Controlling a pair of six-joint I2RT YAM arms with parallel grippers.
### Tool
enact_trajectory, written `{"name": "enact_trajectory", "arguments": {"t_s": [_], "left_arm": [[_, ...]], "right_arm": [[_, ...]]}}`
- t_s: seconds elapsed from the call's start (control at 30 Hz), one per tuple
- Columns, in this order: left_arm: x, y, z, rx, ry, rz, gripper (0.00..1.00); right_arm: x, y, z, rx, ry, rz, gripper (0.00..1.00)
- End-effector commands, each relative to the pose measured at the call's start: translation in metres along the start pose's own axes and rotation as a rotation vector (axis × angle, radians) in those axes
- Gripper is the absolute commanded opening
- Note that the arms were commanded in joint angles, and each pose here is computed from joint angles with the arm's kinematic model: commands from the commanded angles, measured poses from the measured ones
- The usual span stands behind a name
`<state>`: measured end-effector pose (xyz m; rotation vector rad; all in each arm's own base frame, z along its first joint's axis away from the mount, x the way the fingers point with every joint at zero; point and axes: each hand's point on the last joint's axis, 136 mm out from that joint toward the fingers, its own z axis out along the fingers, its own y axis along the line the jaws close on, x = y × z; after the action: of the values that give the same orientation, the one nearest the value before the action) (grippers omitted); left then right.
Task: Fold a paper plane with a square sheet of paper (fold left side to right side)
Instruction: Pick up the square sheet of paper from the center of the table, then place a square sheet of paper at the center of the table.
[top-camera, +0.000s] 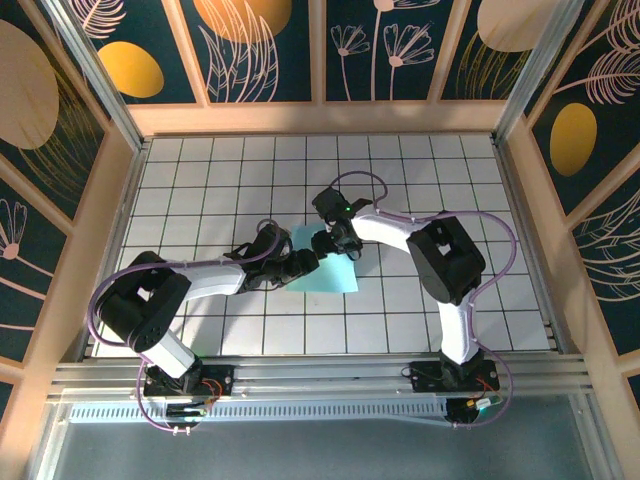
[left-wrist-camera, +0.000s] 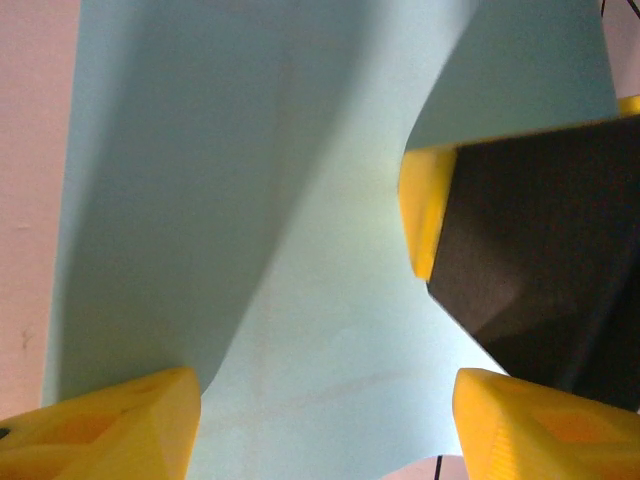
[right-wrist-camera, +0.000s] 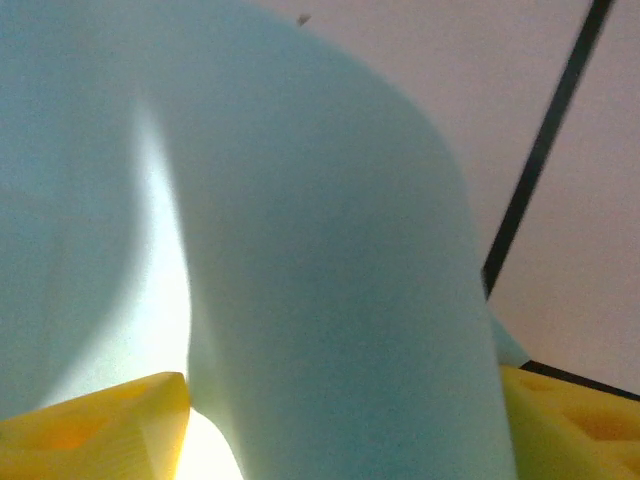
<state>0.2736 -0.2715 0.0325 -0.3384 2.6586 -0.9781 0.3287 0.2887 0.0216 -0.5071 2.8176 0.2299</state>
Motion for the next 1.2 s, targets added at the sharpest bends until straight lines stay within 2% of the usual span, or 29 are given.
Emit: {"name": "enact_trajectory", "arguments": {"t_s": [0.0,0.2,0.27,0.37,0.57,0.63,0.67,0.83,1.03,1.17], "left_arm": [[0.011,0.011,0.006,-0.03,0.038,-0.028,0.68],[0.004,0.002,-0.002,-0.008,0.004,-0.017,0.71],[-0.002,-0.004,-0.009,0.016,-0.014,-0.01,0.73],[-0.016,-0.013,-0.025,0.08,-0.049,-0.019,0.76],[-0.053,-0.014,-0.073,0.216,-0.158,-0.003,0.81],[-0.062,-0.025,-0.094,0.302,-0.209,0.055,0.83],[-0.065,-0.031,-0.105,0.347,-0.236,0.092,0.83],[-0.069,-0.078,-0.162,0.582,-0.372,0.342,0.9],[-0.063,-0.126,-0.2,0.755,-0.407,0.571,0.92],[-0.061,-0.147,-0.211,0.818,-0.397,0.676,0.92]], "right_arm": [[0.002,0.011,-0.018,-0.044,0.025,0.014,0.66],[-0.004,0.014,-0.025,-0.071,0.014,0.013,0.47],[-0.006,0.016,-0.029,-0.115,0.01,0.02,0.39],[-0.01,0.019,-0.039,-0.202,-0.009,0.041,0.31],[-0.021,0.018,-0.077,-0.439,-0.087,0.1,0.26],[-0.024,0.022,-0.096,-0.525,-0.126,0.096,0.25],[-0.03,0.012,-0.105,-0.552,-0.157,0.114,0.25],[-0.041,0.007,-0.172,-0.747,-0.311,0.062,0.24],[-0.032,0.026,-0.242,-0.905,-0.39,-0.094,0.23],[-0.021,0.045,-0.286,-1.039,-0.428,-0.204,0.23]]}}
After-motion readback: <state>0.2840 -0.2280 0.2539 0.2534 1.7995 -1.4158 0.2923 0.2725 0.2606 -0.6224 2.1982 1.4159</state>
